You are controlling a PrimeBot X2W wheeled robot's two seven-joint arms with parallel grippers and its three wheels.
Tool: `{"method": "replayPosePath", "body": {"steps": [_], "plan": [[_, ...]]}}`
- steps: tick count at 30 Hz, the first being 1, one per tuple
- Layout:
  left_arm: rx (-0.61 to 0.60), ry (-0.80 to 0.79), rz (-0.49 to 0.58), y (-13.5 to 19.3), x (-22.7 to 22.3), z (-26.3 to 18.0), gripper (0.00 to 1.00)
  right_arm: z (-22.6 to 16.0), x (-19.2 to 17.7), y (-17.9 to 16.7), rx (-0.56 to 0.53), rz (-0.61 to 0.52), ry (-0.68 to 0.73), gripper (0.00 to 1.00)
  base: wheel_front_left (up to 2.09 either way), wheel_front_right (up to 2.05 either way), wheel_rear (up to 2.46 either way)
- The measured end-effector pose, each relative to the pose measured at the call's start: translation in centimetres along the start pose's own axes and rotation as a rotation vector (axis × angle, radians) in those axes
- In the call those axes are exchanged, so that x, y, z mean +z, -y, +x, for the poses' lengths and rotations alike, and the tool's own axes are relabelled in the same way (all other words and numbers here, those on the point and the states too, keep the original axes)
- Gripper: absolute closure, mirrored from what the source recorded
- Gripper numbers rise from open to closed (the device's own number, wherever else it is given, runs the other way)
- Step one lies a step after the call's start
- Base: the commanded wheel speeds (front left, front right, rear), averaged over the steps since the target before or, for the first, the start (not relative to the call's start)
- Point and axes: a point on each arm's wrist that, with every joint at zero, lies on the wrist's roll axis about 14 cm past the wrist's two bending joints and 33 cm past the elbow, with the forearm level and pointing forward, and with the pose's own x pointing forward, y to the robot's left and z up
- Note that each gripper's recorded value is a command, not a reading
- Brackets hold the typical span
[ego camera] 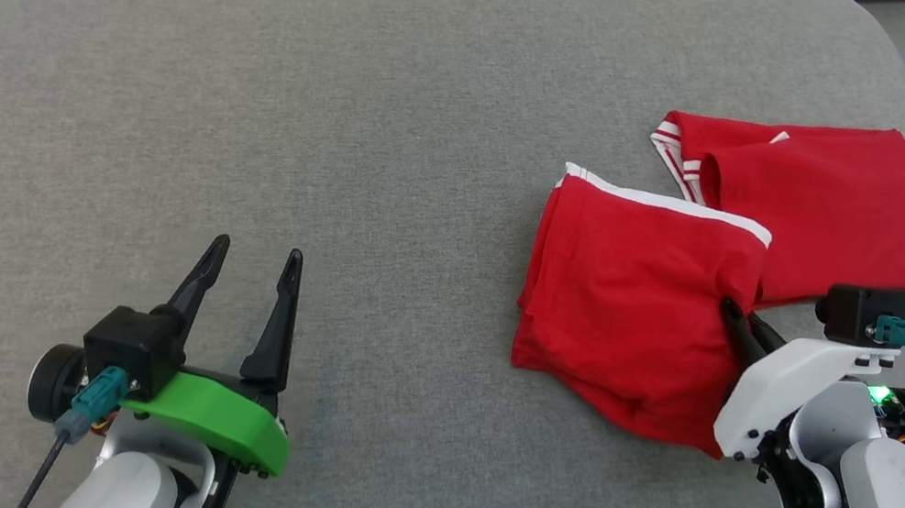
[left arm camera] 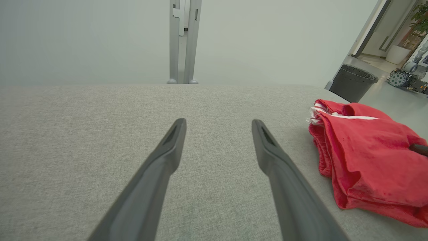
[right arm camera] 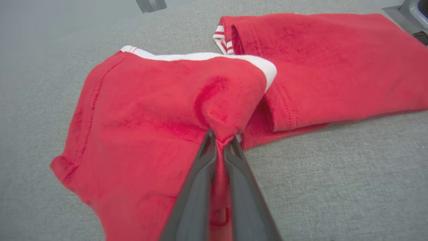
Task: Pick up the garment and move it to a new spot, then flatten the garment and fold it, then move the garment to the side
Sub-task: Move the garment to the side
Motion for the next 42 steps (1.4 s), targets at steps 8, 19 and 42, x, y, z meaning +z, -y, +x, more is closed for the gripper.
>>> {"method": "replayPosePath", "body": {"steps": [8,19,42], "plan": [[0.003,-0.033,-0.012,-0.4,-1.4,0.5,0.0,0.8,1.4,0.7,-0.011,-0.093,0.008,1.0,0.0,0.0,0.0],[0.088,-0.005,-0.017,-2.7,-0.5,-1.3,0.0,2.4,5.9,3.4,-0.042,-0.336,-0.044,1.0,0.0,0.0,0.0],[0.211,-0.052,0.008,-7.3,-1.9,-3.0,0.0,7.2,5.5,12.3,-0.269,-0.365,-0.236,0.99,0.0,0.0,0.0]]}}
